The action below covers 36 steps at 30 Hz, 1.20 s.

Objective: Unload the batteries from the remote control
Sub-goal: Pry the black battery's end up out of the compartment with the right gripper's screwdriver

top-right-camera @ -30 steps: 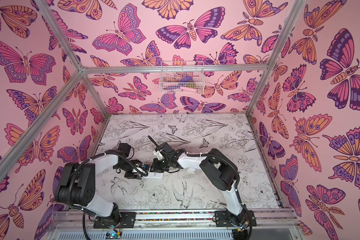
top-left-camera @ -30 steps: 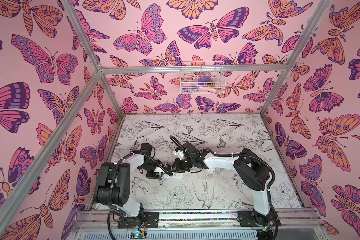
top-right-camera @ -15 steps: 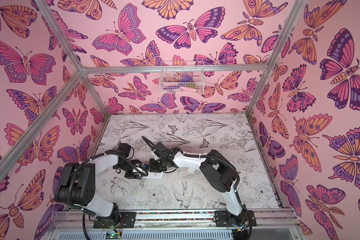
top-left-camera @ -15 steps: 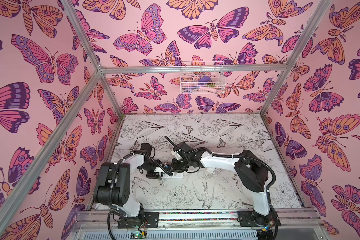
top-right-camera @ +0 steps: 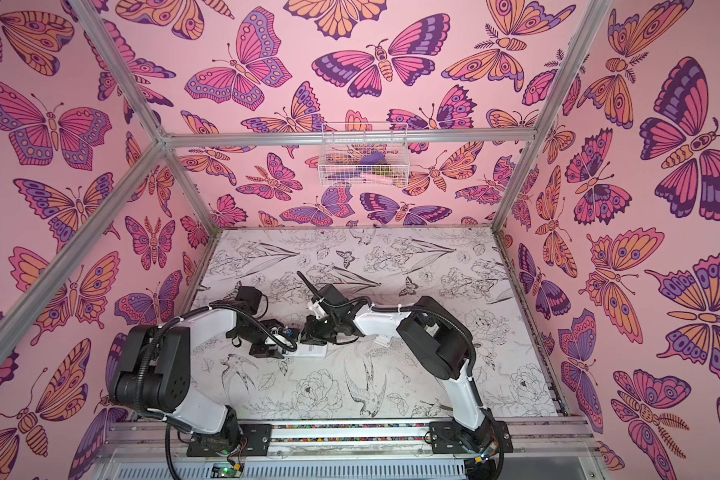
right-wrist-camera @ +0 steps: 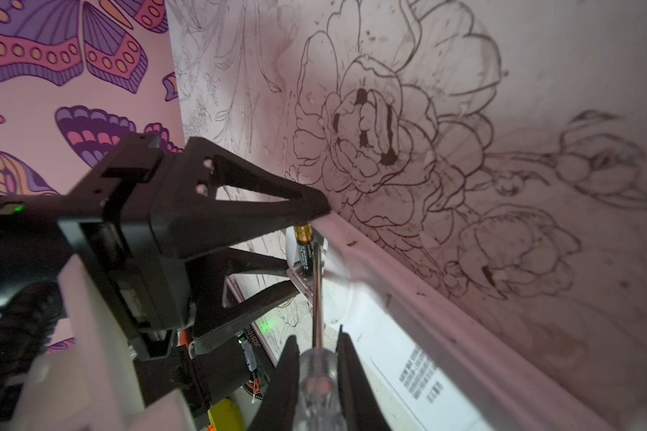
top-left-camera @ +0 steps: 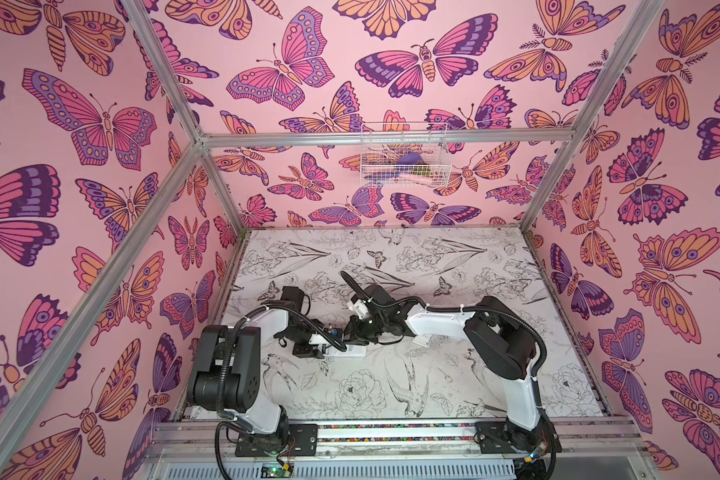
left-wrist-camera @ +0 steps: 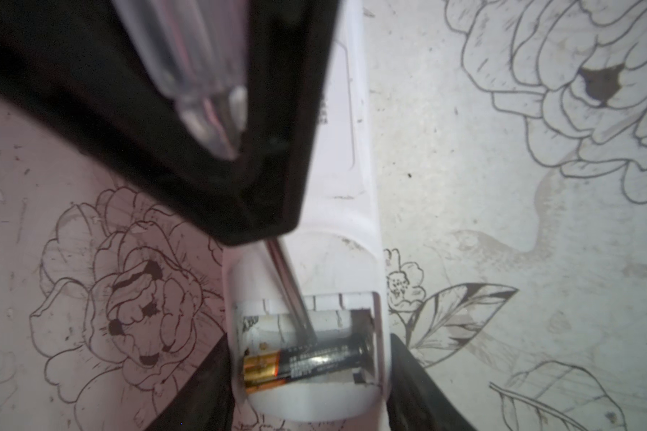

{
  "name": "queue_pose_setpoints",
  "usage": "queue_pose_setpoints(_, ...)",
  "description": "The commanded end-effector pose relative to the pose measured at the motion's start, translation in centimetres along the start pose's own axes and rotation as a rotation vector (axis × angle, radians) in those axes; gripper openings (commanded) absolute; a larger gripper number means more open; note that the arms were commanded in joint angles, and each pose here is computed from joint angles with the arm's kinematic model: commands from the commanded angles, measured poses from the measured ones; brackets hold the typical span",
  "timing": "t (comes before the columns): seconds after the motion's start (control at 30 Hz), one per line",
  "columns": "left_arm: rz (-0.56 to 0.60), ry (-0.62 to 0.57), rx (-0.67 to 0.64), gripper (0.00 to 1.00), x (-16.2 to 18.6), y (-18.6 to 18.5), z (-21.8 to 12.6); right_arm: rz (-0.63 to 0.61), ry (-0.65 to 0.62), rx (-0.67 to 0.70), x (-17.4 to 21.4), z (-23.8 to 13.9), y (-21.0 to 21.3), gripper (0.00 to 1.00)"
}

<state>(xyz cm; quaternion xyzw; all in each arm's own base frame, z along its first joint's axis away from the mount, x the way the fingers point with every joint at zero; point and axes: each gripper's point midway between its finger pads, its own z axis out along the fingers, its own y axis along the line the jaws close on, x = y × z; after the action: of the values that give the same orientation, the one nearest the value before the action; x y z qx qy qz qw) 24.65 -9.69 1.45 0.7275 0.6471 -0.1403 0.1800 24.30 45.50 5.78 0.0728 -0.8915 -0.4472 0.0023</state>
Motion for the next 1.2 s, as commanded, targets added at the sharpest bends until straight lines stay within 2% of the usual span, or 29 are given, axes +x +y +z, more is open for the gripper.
queue_pose_setpoints(0.0, 0.008, 0.05, 0.06, 0.42, 1.4, -1.8, 1.4, 0.117, -0.057, 0.064, -1.6, 0.5, -4.8, 0.0)
queue_pose_setpoints(0.23, 0.017, 0.053, 0.05, 0.5, 1.4, -1.5, 1.2, 0.097, -0.055, 0.018, -1.8, 0.2, -4.3, 0.0)
queue_pose_setpoints(0.53, 0.028, 0.036, -0.003, 0.69, 0.5, -1.1, 0.0, 0.083, -0.088, -0.121, -2.8, -0.1, -3.6, 0.0)
queue_pose_setpoints(1.17, 0.041, 0.031, -0.012, 0.74, -0.9, -1.4, -2.1, 0.0, -0.018, -0.232, -1.7, 0.7, -1.7, 0.0)
